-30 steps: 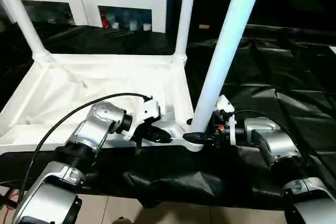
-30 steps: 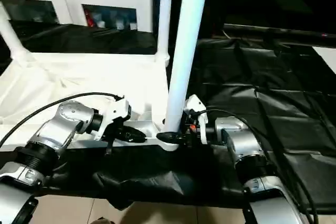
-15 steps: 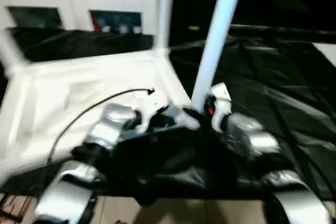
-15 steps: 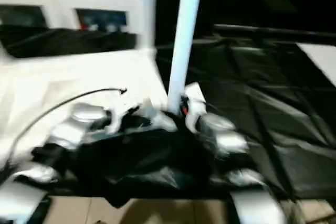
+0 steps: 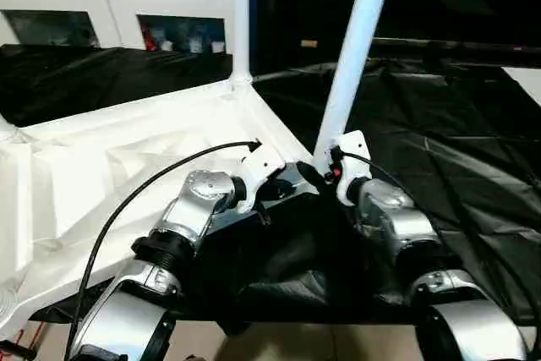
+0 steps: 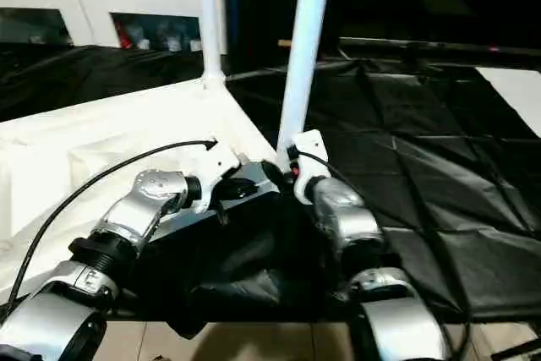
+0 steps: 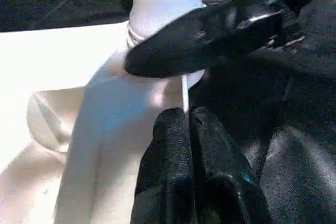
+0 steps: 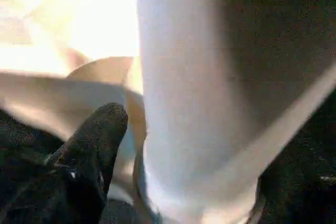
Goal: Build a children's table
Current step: Rotate leg to tighten
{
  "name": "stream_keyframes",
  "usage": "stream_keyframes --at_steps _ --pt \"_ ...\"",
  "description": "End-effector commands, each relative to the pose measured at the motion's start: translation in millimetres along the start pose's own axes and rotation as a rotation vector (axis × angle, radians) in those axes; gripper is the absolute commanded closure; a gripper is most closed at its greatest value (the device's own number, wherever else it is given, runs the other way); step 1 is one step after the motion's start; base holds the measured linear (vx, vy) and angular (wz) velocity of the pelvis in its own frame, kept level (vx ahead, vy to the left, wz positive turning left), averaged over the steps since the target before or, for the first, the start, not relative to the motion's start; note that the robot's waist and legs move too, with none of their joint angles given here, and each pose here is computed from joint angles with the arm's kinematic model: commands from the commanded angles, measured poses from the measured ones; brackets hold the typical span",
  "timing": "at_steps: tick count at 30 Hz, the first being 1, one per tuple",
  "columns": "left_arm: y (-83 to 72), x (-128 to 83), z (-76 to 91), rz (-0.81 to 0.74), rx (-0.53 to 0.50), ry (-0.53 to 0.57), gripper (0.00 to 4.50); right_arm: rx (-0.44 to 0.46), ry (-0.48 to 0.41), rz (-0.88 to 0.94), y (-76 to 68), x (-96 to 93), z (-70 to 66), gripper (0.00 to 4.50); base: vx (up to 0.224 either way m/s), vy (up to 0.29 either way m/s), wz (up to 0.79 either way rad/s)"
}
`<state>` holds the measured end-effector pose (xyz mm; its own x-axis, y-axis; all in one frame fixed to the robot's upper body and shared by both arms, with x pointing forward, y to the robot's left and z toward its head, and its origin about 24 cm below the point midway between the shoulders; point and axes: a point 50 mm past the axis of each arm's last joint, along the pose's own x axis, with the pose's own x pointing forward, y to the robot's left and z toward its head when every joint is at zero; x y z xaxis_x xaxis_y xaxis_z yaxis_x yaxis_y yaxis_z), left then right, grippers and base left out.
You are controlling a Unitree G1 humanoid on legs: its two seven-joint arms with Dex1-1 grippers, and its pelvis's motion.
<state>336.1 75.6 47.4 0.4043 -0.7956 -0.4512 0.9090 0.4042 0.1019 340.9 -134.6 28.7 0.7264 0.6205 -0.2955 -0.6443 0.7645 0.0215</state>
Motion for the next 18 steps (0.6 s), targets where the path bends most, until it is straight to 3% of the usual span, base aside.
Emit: stream_keyframes --at_steps 1,2,9,14,15,18 --pt "-2.0 4.0 9.1 -0.029 0.052 -0.018 4.50 -0.040 0.028 0.155 12.6 -2.7 -6.3 0.79 0.000 0.000 0.00" --pt "-0.4 1.3 6.9 -0.033 0.055 -0.012 4.50 -0.061 0.032 0.212 1.8 -20.7 -5.8 0.79 0.000 0.000 0.00" --pt "2.7 -7.8 2.0 -0.080 0.056 0.002 4.50 -0.059 0.037 0.251 -31.5 -66.3 -0.3 0.79 0.000 0.000 0.00" --pt "3.5 -11.3 2.4 -0.103 0.050 -0.012 4.50 -0.047 0.052 0.300 -31.8 -79.9 0.6 0.79 0.000 0.000 0.00" --pt "3.7 -11.6 2.5 -0.105 0.053 -0.013 4.23 -0.046 0.054 0.308 -31.4 -81.2 0.5 0.78 0.000 0.000 0.00" --pt "4.1 -13.5 1.5 -0.121 0.049 -0.002 4.06 -0.042 0.056 0.308 -30.8 -82.2 0.0 0.77 0.000 0.000 0.00"
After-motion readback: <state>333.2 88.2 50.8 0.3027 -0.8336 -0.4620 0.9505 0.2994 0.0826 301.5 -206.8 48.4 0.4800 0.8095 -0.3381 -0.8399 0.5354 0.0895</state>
